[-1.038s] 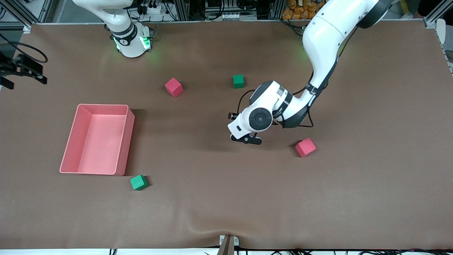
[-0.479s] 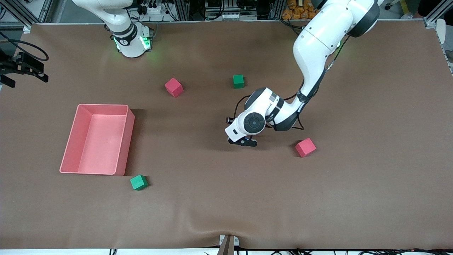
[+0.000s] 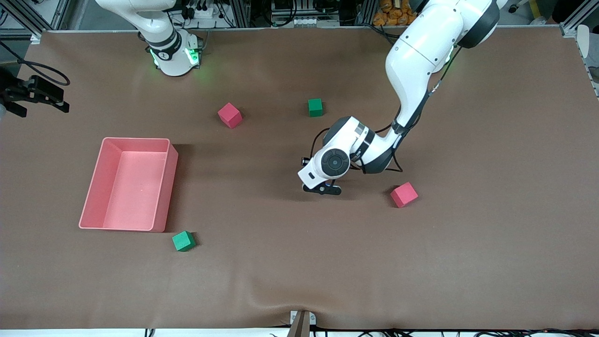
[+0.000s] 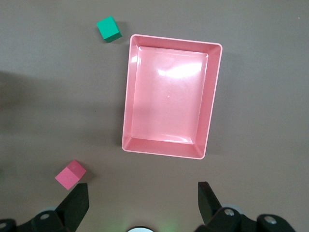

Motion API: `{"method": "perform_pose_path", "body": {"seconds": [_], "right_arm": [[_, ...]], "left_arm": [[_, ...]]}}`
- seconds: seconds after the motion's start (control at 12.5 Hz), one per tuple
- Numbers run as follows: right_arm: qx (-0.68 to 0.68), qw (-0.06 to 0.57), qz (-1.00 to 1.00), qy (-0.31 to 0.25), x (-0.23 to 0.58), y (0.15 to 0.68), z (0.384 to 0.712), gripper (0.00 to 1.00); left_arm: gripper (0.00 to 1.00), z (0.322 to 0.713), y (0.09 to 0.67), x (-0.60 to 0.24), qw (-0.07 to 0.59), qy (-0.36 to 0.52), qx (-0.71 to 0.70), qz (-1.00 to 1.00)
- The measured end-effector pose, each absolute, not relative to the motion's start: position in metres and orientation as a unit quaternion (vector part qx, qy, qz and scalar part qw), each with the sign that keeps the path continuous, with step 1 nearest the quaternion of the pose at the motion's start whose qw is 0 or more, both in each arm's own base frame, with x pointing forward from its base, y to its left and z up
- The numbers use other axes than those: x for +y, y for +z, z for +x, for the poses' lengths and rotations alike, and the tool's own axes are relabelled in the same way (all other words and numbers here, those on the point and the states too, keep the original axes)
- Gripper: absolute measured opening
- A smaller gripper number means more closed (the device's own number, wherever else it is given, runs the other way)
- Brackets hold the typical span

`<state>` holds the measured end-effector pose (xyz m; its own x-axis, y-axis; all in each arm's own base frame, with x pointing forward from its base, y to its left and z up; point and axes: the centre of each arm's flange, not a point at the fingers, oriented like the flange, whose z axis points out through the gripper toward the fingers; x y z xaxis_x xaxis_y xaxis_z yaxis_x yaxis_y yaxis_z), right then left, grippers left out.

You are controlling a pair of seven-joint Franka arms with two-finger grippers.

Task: Place and upright button with both arms
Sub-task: 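Grasp the button's blue base with the left gripper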

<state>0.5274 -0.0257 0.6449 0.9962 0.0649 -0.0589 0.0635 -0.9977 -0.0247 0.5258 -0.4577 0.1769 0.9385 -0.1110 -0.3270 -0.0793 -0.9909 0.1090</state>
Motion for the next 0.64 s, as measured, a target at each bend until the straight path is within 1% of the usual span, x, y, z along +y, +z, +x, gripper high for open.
{"method": "perform_pose_path", "body": {"seconds": [0.24, 0.32, 0.4, 0.48, 0.56, 0.64], "right_arm": [[-0.012, 0.011, -0.999, 0.028, -0.0256, 0.6451, 0.5279, 1.00], [-0.010, 0.011, -1.000, 0.028, -0.0256, 0.6453, 0.5280, 1.00], [-0.006, 0.011, -1.000, 0.027, -0.0254, 0.6454, 0.5281, 1.00], [0.001, 0.011, -1.000, 0.026, -0.0243, 0.6458, 0.5283, 1.00], [0.008, 0.012, -1.000, 0.026, -0.0224, 0.6464, 0.5284, 1.00], [0.014, 0.014, -0.999, 0.025, -0.0202, 0.6469, 0.5285, 1.00]], "left_arm": [[0.71, 0.5253, 0.1749, -0.4576, 0.042, -0.171, -0.023, 0.984], [0.66, 0.5250, 0.1745, -0.4578, 0.041, -0.172, -0.018, 0.984], [0.65, 0.5248, 0.1743, -0.4580, 0.040, -0.172, -0.012, 0.984], [0.56, 0.5247, 0.1742, -0.4581, 0.039, -0.172, -0.007, 0.984], [0.56, 0.5246, 0.1741, -0.4582, 0.038, -0.172, -0.002, 0.984], [0.50, 0.5245, 0.1738, -0.4582, 0.037, -0.173, 0.004, 0.984]]}}
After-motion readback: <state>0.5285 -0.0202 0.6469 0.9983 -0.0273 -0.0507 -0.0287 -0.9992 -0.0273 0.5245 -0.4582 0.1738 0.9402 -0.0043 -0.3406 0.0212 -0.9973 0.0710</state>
